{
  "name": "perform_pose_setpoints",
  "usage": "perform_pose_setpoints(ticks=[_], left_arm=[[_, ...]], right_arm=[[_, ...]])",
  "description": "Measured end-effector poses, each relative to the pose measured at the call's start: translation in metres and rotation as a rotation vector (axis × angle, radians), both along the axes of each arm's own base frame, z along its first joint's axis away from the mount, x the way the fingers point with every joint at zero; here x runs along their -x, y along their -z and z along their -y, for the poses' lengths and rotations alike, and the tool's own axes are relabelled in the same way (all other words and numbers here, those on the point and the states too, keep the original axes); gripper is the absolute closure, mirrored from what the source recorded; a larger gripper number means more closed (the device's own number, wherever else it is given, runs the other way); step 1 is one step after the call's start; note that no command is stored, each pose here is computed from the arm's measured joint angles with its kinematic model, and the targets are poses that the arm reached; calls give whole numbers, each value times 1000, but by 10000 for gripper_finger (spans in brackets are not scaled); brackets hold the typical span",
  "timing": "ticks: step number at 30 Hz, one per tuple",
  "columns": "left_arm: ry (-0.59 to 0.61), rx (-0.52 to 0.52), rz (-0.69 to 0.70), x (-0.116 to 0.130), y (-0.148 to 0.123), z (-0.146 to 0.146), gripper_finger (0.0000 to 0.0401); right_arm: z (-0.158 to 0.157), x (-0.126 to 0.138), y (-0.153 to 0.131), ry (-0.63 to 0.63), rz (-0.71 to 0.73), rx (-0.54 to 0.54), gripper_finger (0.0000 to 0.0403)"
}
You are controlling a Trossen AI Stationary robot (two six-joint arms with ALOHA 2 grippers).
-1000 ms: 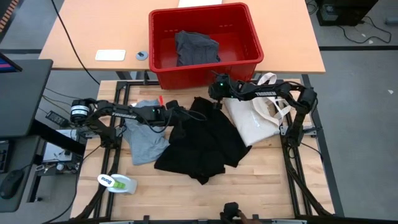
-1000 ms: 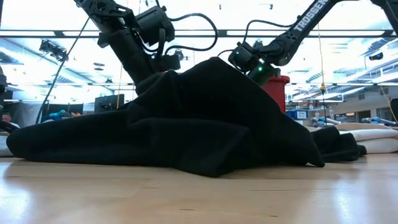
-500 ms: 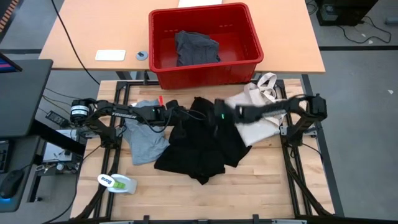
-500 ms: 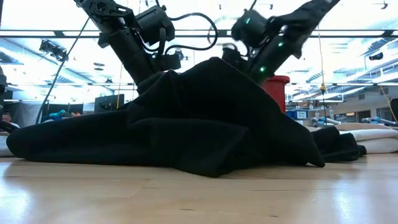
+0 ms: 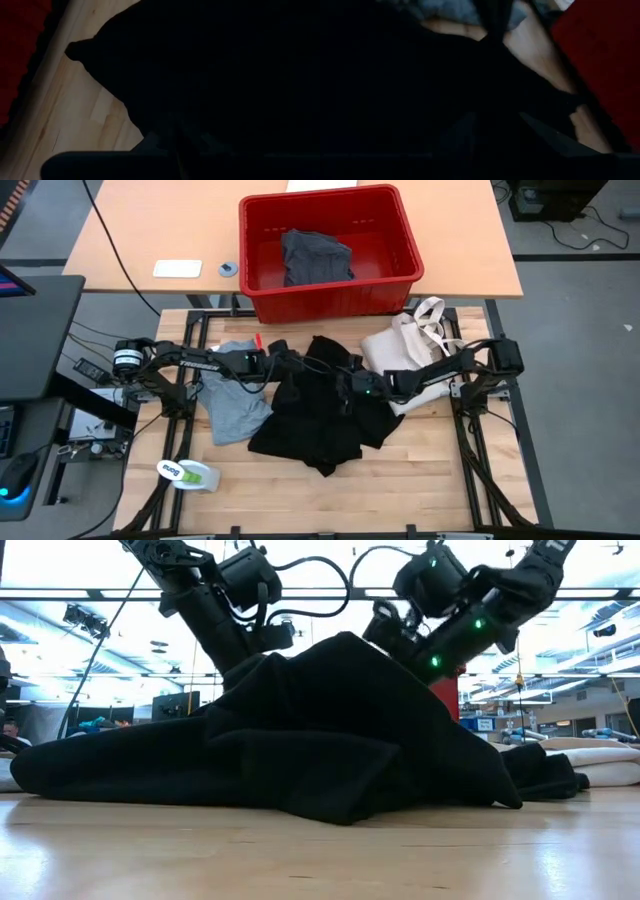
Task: Fold Laundry from Bin
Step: Fold the black shirt
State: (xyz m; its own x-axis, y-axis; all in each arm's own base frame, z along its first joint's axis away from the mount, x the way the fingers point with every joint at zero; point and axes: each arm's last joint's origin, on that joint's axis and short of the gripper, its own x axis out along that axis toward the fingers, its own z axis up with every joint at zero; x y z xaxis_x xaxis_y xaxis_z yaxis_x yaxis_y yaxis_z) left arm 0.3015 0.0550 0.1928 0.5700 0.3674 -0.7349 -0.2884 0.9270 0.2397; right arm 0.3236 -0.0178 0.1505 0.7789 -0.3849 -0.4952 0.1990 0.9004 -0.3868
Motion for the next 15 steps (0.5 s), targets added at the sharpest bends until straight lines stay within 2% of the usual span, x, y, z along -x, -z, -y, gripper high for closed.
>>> perform_pose_setpoints(ticks=[5,15], left_arm=[[0,-4,21,-1,-1,0,389],[1,-5,22,-2,-1,0,389]], right_arm=[[1,-4,21,32,-58,-6,252],[5,-6,36,83,-83,25,263]])
